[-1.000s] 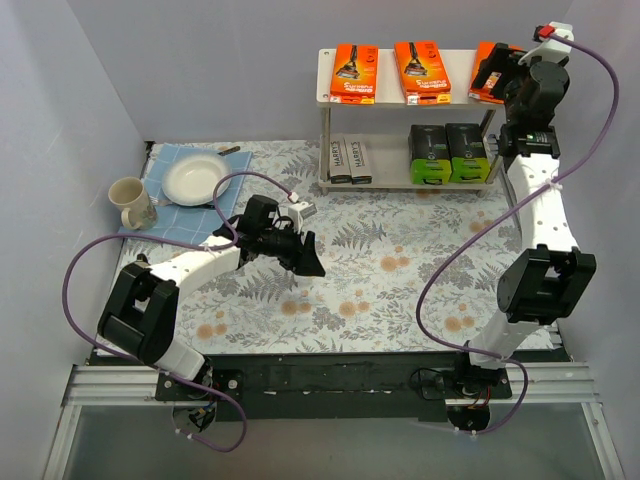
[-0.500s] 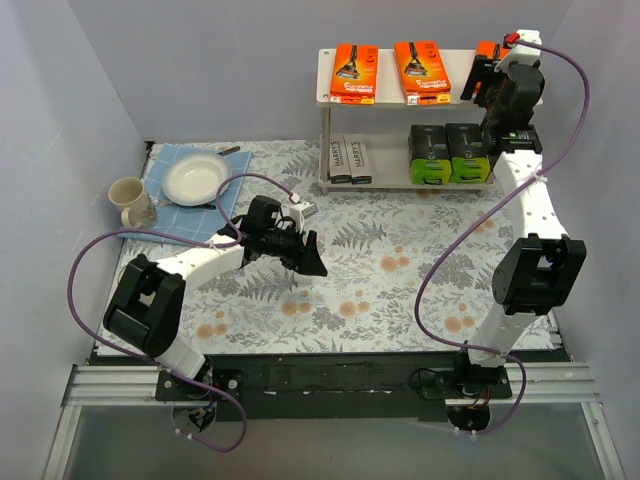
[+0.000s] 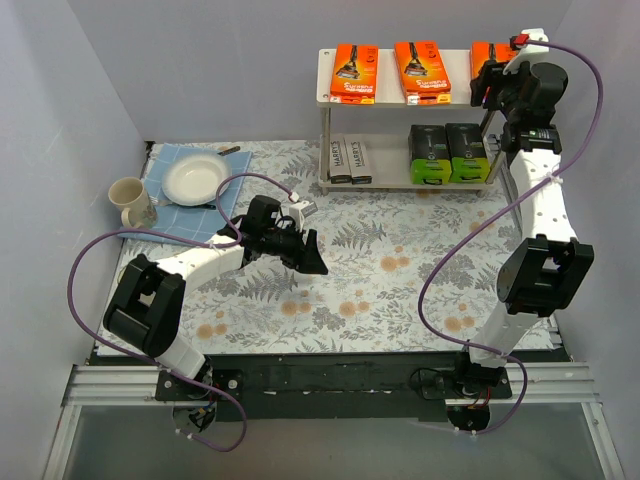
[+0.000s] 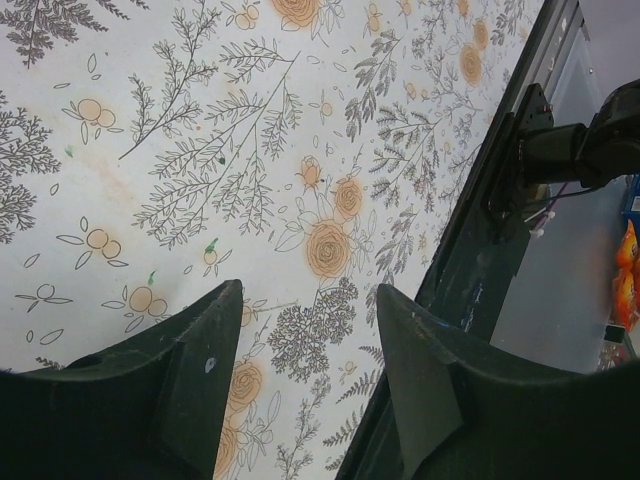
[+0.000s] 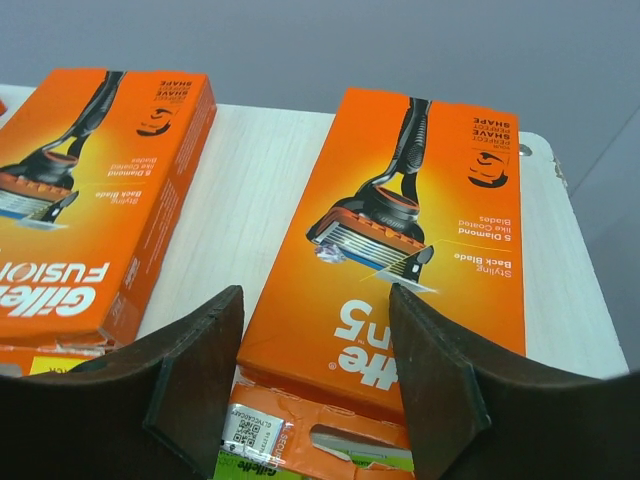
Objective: Place and organize the shaving razors onto the shelf
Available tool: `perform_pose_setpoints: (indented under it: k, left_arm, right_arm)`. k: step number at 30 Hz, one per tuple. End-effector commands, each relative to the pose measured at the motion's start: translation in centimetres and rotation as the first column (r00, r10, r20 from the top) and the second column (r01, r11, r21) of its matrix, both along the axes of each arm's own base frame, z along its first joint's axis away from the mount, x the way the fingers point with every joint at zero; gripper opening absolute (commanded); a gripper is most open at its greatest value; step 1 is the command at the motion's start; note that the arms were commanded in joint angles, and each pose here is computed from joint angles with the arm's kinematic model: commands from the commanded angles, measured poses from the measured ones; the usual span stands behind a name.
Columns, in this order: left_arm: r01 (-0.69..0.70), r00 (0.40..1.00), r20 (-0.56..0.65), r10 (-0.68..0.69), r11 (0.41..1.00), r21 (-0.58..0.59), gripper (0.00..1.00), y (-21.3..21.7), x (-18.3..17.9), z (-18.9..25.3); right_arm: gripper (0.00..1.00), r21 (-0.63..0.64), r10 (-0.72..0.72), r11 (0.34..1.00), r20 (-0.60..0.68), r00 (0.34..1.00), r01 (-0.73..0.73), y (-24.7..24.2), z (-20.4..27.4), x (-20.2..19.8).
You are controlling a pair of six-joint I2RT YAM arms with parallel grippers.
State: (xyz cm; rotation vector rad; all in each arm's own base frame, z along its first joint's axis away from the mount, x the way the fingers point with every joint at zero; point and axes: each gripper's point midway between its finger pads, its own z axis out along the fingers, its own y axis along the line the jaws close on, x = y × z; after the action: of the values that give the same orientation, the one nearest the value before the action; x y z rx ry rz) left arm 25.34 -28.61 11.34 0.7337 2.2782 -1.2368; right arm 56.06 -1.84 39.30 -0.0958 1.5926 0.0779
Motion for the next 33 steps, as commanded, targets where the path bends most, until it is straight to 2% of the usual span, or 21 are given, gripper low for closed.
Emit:
perform_pose_setpoints:
  k: [1,6,16,19,20,21,23,26,30,33]
  left_arm:
    - [-0.009,0.999,0.041,0.010,1.000,-0.015,0.55,0.3,0.1,1.0]
    - [-0.012,0.999,0.044,0.013,1.000,-0.017,0.56,0.4,0.1,1.0]
    - [-0.011,0.999,0.039,0.011,1.000,-0.019,0.56,0.4,0.2,0.9]
    - [-0.009,0.999,0.041,0.010,1.000,-0.029,0.56,0.2,0.4,1.2]
    - [-0.009,0.999,0.044,0.011,0.999,-0.031,0.56,0.2,0.5,1.3]
    - [-0.008,0.999,0.043,0.010,0.999,-0.035,0.56,0.1,0.5,1.4]
    - [-0.008,0.999,0.042,0.010,0.999,-0.039,0.56,0.0,0.6,1.5]
    - [-0.004,0.999,0.040,0.006,0.999,-0.049,0.56,-0.2,0.6,1.7]
    - [-0.004,0.999,0.048,0.007,0.998,-0.056,0.56,-0.2,0.7,2.2]
    - [-0.006,0.999,0.054,0.009,0.998,-0.060,0.56,-0.2,0.7,2.4]
  right_arm:
    - [0.65,-0.009,0.048,0.999,-0.192,0.980,-0.051,-1.3,-5.4,-0.7]
    - [0.65,-0.045,0.043,0.998,-0.185,0.982,-0.052,-2.4,-5.4,-0.6]
    - [0.66,-0.008,0.092,0.996,-0.144,0.985,-0.094,-2.2,-4.5,-0.4]
    - [0.74,0.033,0.119,0.993,-0.063,0.991,-0.117,-1.7,-2.6,-1.1]
    - [0.75,0.030,0.135,0.990,0.039,0.990,-0.136,-1.2,0.4,-1.6]
    - [0.76,0.050,0.148,0.987,0.046,0.988,-0.150,-0.8,-0.2,-2.0]
    - [0.78,0.076,0.165,0.982,0.123,0.979,-0.175,-0.2,2.2,-2.7]
    - [0.81,0.118,0.153,0.978,0.166,0.974,-0.173,0.1,4.1,-3.4]
    - [0.83,0.088,0.149,0.980,0.265,0.953,-0.178,0.6,7.6,-4.9]
    - [0.84,0.074,0.162,0.979,0.291,0.943,-0.191,1.0,9.0,-5.9]
